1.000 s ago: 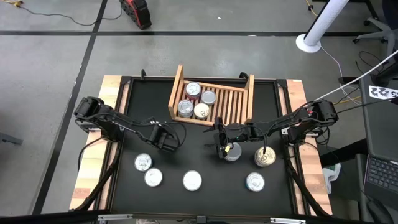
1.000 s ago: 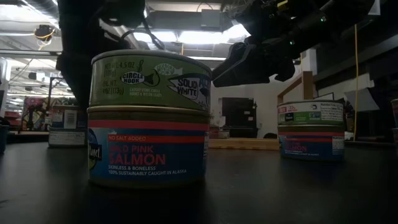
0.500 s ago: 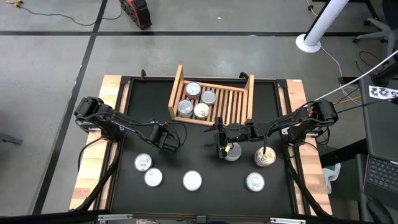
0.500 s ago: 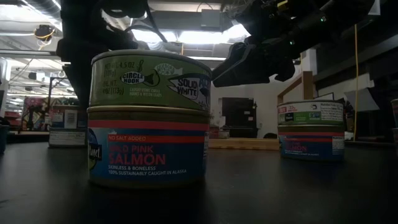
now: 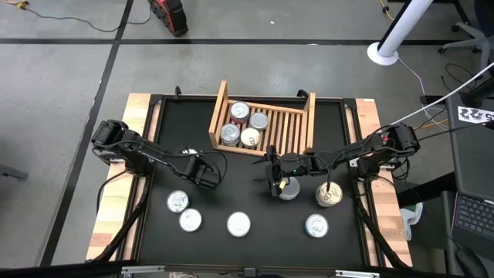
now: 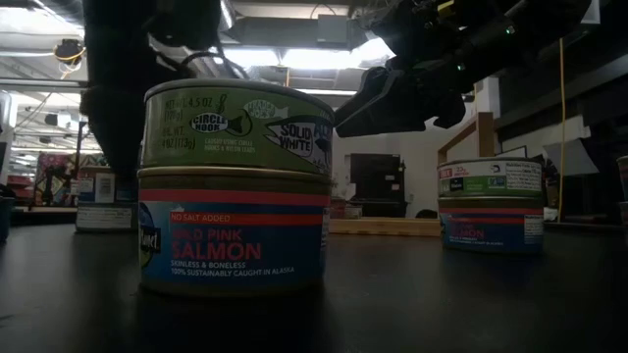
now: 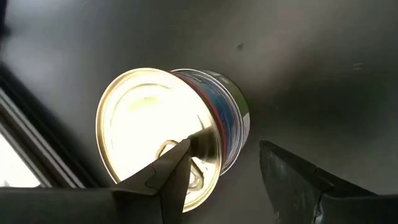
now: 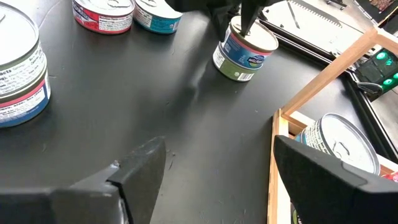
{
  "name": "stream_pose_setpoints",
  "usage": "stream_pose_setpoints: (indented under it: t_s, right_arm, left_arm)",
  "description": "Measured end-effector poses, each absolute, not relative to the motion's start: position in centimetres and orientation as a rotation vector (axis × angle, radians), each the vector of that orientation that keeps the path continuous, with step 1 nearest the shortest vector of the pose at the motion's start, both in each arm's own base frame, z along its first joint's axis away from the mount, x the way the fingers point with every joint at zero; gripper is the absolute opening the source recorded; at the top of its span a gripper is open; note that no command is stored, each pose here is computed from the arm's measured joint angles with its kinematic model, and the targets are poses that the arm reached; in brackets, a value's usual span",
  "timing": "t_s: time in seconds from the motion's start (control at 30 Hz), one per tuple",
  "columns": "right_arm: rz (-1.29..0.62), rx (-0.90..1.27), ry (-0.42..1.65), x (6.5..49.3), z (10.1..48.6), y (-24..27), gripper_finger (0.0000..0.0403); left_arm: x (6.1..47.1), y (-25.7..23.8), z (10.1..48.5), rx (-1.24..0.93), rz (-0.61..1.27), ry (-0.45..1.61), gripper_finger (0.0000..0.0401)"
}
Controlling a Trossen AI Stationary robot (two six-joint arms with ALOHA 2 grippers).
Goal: Stack canned seafood by type on shelf
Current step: Stack the blue tuna can on top of the other blue tuna can on the shelf
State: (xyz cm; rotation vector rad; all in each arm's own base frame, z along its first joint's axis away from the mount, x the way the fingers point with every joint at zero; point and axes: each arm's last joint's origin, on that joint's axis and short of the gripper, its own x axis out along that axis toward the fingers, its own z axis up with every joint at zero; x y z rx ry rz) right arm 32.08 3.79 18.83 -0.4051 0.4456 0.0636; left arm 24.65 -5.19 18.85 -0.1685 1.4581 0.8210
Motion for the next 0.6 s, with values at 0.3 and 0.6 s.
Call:
stream_pose_setpoints:
  t_s: [0.3,0.6]
  right_arm:
    - [0.064,-0.405,0.446,32.08,18.83,3.79,0.0296]
    - [0.063,-0.404,0.445,32.08,18.84,3.79,0.0296]
  left_arm:
    - [24.35,-5.05,18.54,-0.109,0.809,1.477,0.0157]
    - [24.43,-5.0,18.67,-0.084,0.819,1.453,0.0029]
